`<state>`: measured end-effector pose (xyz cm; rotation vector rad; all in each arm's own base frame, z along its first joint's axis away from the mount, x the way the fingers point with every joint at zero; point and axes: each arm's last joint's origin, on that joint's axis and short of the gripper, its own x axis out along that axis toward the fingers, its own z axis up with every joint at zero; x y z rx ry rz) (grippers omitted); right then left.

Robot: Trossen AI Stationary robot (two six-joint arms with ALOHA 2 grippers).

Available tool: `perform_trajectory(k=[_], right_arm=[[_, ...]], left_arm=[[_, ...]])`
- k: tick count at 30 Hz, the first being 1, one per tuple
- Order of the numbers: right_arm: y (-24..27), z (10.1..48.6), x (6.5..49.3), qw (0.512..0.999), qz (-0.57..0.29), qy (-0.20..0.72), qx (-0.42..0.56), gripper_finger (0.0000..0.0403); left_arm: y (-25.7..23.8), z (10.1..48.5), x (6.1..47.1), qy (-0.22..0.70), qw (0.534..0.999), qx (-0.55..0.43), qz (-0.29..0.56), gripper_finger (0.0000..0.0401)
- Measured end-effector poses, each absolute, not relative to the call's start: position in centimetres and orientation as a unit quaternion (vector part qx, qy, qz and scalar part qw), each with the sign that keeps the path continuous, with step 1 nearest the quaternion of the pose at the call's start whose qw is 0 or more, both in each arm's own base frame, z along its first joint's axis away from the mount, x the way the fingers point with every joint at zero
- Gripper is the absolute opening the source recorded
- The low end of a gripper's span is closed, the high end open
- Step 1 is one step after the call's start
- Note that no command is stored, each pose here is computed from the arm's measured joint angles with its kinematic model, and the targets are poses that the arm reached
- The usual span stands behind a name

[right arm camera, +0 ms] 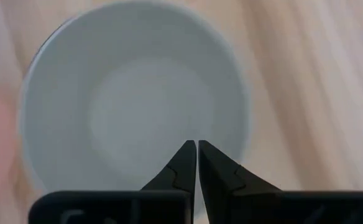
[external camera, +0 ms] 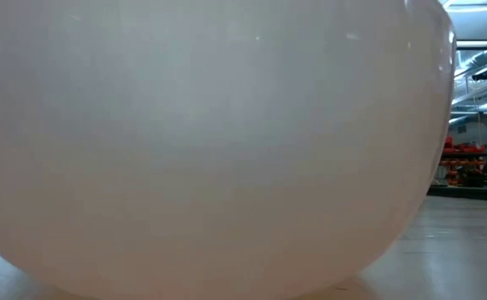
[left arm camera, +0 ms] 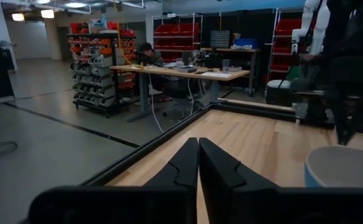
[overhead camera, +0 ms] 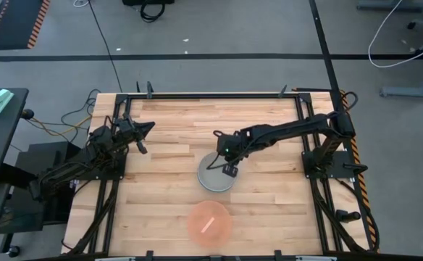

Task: Nest bowls inside each other
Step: Stack the orange bowl on the gray bowl

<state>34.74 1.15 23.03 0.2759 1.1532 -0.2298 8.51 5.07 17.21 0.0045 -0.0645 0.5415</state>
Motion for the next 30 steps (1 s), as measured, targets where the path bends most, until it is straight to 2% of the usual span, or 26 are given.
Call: perform_trajectory(k=[7, 17, 26, 30], right_arm=[[4.4, 22.8, 33.7, 0.803, -0.122, 0.570, 0.120, 0.0021], [4.7, 22.5, 31.4, 0.757, -0.277, 0.591, 0.016, 0.0036], [4.2, 22.5, 31.0, 0.742, -0.292, 0.603, -0.002, 0.0044], [4.1, 22.5, 31.0, 0.739, -0.291, 0.608, 0.018, 0.0043]], left_arm=[[5.1, 17.1, 8.5, -0.028, 0.963, -0.005, 0.267, 0.0023], [5.0, 17.1, 8.6, -0.034, 0.967, -0.029, 0.253, 0.0037], [4.7, 16.9, 8.7, -0.029, 0.979, -0.063, 0.191, 0.0042], [4.6, 16.9, 8.7, -0.033, 0.979, -0.087, 0.181, 0.0045]])
